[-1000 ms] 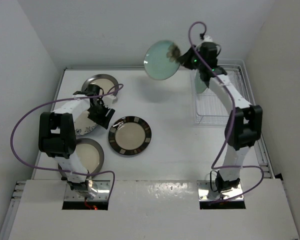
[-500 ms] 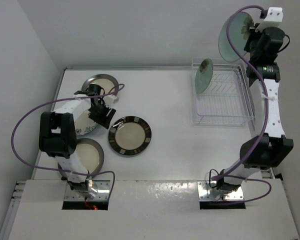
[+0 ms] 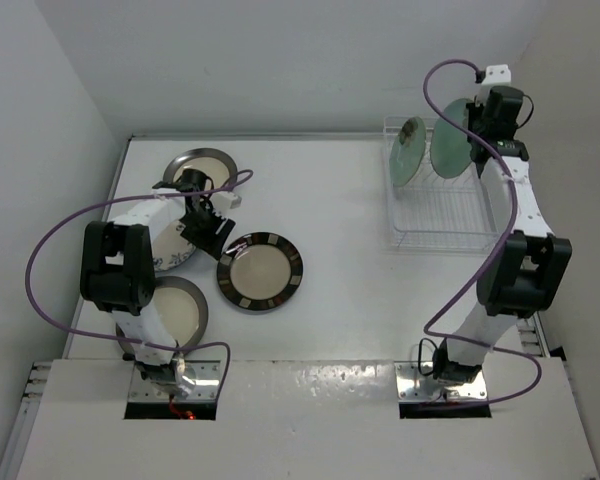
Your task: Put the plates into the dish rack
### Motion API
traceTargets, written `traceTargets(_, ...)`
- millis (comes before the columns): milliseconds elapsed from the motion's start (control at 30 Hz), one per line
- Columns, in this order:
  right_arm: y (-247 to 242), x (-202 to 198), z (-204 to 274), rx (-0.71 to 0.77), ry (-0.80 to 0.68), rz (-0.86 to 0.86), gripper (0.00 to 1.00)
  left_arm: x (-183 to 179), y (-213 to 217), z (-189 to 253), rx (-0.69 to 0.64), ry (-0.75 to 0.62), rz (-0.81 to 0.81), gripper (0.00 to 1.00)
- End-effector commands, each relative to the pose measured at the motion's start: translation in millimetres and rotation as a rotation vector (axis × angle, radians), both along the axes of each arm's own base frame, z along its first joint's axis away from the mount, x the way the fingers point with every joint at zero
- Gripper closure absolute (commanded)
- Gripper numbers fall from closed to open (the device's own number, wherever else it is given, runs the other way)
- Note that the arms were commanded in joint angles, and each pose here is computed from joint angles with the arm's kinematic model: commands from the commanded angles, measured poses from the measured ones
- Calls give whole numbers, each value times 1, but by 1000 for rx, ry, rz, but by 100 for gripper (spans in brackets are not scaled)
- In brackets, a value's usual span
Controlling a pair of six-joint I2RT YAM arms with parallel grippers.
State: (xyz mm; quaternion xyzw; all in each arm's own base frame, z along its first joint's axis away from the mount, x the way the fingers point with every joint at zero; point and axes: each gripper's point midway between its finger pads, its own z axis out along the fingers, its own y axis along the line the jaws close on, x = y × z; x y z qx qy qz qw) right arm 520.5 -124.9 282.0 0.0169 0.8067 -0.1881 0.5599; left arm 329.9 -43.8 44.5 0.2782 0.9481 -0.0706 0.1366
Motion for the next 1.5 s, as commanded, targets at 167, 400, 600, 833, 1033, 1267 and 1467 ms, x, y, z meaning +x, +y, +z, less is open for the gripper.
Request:
traceTargets(167, 21, 37, 46, -55, -210, 35, 100, 9, -3, 11, -5, -31, 8, 33)
traceTargets(400, 21, 45, 38, -75, -211, -16, 100, 6, -1, 8, 4, -23, 10, 33)
traceTargets(600, 20, 42, 67, -111, -261, -41, 100, 6, -1, 8, 5, -23, 10, 33)
traceTargets(833, 22, 36, 90, -129, -310, -66, 100, 5, -1, 3, 6, -4, 10, 33)
traceTargets(1033, 26, 36, 84, -116, -298, -68, 100, 5, -1, 3, 6, -4, 10, 33)
traceTargets(1267, 27, 34, 63, 15, -312, -113, 100, 5, -1, 3, 6, -4, 10, 33)
traceTargets(1467, 29, 37, 66, 29, -310, -105, 100, 2, -2, 0, -1, 15, 8, 33)
